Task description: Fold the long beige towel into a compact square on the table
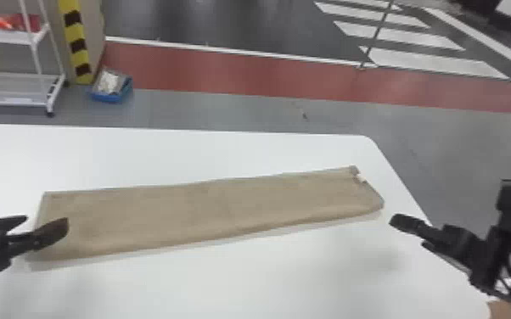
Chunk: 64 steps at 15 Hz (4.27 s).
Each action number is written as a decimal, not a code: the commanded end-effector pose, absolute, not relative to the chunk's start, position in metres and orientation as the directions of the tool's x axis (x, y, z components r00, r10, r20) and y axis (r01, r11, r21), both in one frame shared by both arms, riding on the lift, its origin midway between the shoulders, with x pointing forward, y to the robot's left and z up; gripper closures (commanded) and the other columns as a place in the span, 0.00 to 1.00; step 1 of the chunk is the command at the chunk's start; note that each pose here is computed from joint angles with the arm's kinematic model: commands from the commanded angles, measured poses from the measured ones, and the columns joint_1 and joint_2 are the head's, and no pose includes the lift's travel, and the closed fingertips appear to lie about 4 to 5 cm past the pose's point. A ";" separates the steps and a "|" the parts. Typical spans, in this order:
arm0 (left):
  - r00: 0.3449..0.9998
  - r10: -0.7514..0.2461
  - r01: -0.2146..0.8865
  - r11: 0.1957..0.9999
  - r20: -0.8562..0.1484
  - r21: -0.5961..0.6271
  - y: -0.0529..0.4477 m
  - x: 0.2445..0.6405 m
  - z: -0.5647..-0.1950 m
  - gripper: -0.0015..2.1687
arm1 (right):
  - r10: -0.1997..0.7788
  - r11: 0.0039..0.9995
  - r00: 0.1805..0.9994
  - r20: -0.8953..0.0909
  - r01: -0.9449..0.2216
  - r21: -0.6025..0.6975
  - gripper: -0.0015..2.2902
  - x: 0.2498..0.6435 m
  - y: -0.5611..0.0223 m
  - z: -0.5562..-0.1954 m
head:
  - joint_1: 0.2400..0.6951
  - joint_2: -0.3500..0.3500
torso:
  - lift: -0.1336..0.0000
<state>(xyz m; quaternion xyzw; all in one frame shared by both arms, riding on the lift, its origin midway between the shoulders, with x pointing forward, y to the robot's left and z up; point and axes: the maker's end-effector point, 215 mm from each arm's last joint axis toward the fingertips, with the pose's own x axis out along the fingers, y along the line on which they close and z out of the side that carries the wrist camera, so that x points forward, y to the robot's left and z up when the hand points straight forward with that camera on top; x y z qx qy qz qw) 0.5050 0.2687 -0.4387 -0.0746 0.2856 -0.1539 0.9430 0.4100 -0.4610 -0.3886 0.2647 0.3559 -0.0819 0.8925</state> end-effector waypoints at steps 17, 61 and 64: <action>0.726 -0.348 0.187 0.930 -0.594 -0.316 0.294 0.488 -0.438 0.80 | 0.056 0.839 0.720 -0.691 0.341 0.424 0.01 0.409 -0.458 -0.398 | 1.00 0.18 | 0.07; 0.639 -0.389 0.571 0.818 -0.664 0.070 -0.006 0.493 -0.309 0.00 | 0.066 0.830 0.705 -0.706 0.354 0.431 0.01 0.378 -0.446 -0.415 | 1.00 0.00 | 0.07; 0.624 -0.389 0.596 0.798 -0.677 0.091 -0.019 0.485 -0.317 0.02 | 0.061 0.834 0.708 -0.703 0.352 0.426 0.01 0.379 -0.447 -0.412 | 1.00 0.00 | 0.07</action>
